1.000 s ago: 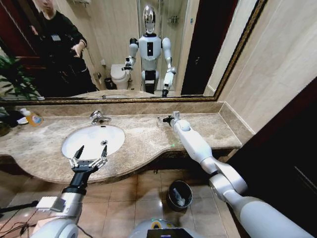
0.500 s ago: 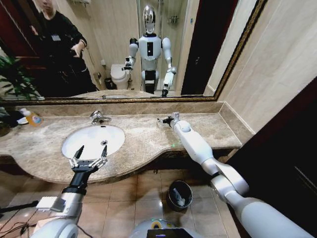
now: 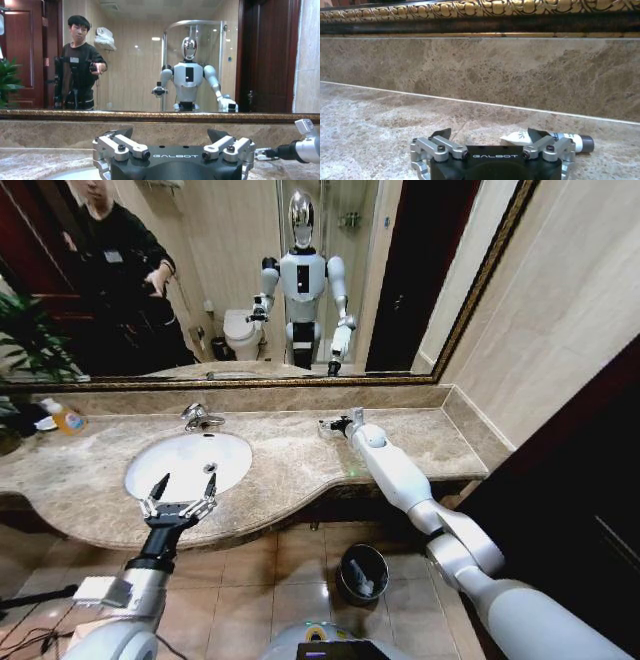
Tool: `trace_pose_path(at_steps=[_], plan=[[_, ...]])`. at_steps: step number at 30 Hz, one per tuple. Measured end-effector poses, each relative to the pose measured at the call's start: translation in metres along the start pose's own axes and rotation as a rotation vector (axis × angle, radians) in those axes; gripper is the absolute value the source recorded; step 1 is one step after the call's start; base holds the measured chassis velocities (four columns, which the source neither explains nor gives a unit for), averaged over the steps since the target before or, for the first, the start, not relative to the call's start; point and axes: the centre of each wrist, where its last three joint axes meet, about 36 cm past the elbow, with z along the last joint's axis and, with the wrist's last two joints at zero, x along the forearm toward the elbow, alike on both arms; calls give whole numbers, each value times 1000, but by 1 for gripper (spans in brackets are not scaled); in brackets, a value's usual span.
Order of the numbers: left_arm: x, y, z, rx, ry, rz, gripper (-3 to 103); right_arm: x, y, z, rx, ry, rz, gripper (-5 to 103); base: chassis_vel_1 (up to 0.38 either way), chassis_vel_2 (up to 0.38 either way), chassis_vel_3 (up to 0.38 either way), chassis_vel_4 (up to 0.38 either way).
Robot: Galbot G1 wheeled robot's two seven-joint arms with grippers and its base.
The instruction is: Pick up the trash from the sink and place it in the trash bin.
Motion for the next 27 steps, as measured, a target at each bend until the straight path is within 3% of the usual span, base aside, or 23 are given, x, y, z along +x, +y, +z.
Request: trace_pose_path(at_steps=[15,21,27], plan=[[0,0,0,0,0,0,100,13,-14,13,52,11,14,95,0,0,0,0],[0,0,0,0,0,0,100,10,-9,12,51,9,30,68,0,0,0,0],[0,0,0,0,0,0,100,11,-11,14,42,11,34,51,0,0,0,0]])
